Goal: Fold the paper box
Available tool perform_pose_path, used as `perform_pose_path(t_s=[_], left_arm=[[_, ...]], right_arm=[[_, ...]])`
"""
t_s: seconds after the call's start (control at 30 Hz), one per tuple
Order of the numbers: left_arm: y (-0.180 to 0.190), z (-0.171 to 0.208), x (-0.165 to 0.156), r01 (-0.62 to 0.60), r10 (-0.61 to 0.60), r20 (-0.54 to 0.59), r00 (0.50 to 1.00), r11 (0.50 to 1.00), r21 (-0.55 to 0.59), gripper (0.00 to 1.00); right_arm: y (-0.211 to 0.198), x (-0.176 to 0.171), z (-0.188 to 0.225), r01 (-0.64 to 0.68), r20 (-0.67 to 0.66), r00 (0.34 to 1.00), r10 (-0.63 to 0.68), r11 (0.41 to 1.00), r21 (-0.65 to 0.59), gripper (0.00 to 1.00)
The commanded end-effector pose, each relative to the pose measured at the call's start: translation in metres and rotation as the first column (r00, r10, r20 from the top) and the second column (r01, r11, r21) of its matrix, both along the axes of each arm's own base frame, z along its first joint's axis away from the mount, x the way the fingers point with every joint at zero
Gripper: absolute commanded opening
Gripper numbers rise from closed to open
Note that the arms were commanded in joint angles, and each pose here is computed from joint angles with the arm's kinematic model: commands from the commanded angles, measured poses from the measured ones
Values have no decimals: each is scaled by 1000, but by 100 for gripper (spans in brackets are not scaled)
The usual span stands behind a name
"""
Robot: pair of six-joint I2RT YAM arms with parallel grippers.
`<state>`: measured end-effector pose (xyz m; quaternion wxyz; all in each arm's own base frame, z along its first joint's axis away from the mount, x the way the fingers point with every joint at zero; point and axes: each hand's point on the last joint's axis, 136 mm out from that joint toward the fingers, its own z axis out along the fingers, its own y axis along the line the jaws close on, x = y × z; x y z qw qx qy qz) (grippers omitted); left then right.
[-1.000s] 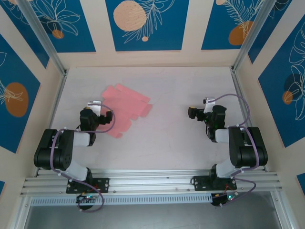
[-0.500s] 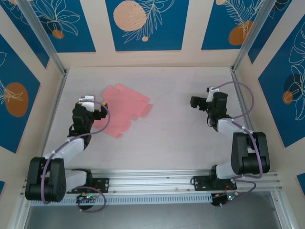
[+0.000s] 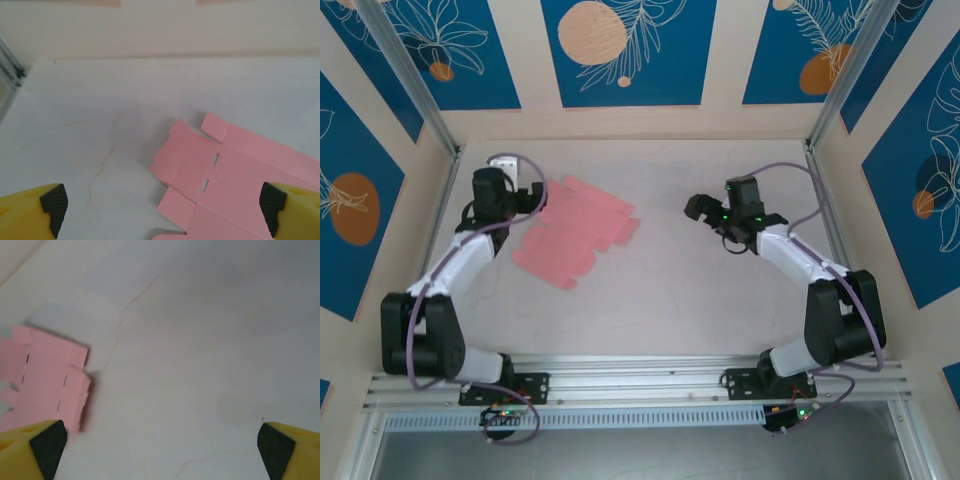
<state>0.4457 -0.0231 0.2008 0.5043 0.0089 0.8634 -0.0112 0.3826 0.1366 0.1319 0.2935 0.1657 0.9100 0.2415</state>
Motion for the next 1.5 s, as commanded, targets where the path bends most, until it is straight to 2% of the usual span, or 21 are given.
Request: perform_pose_path(t_s=[0.0, 0.17, 0.37, 0.47, 0.9, 1.0, 1.1, 1.17, 1.23, 1.33, 1.47], left_arm=[[-4, -36, 5, 26, -28, -210, 977, 1000, -9, 100], [-23, -65, 32, 118, -138, -347, 927, 990, -79, 100], [-28, -82, 48, 129, -166, -380, 910, 984, -122, 100], [-24, -87, 48, 113, -157, -387, 909, 984, -135, 100], [-12, -77, 43, 78, -146, -349, 926, 976, -201, 100], [-12, -71, 44, 74, -143, -337, 931, 975, -209, 100], [-14, -63, 45, 86, -154, -318, 936, 972, -216, 100], [-15, -57, 45, 94, -159, -306, 939, 972, -216, 100], [-16, -52, 45, 105, -167, -299, 940, 971, -214, 100], [-19, -41, 44, 129, -190, -282, 940, 967, -218, 100], [-30, -20, 41, 182, -244, -239, 940, 950, -256, 100]], right_arm=[[43, -15, -8, -13, -135, 990, 29, 993, 118, 100], [100, -18, -23, -83, -190, 974, 121, 977, 196, 98], [154, -12, -47, -169, -245, 942, 227, 957, 236, 92], [173, -4, -56, -194, -253, 932, 258, 948, 253, 85], [203, 30, -104, -178, -331, 908, 255, 953, 247, 64], [210, 35, -108, -187, -319, 908, 271, 944, 272, 53], [209, 43, -105, -201, -298, 916, 269, 950, 239, 32], [201, 50, -98, -230, -269, 923, 275, 955, 190, 11], [195, 54, -89, -280, -229, 925, 304, 951, 130, 0], [184, 58, -63, -382, -133, 914, 383, 923, 31, 0], [165, 56, -17, -512, 19, 857, 514, 856, -75, 0]])
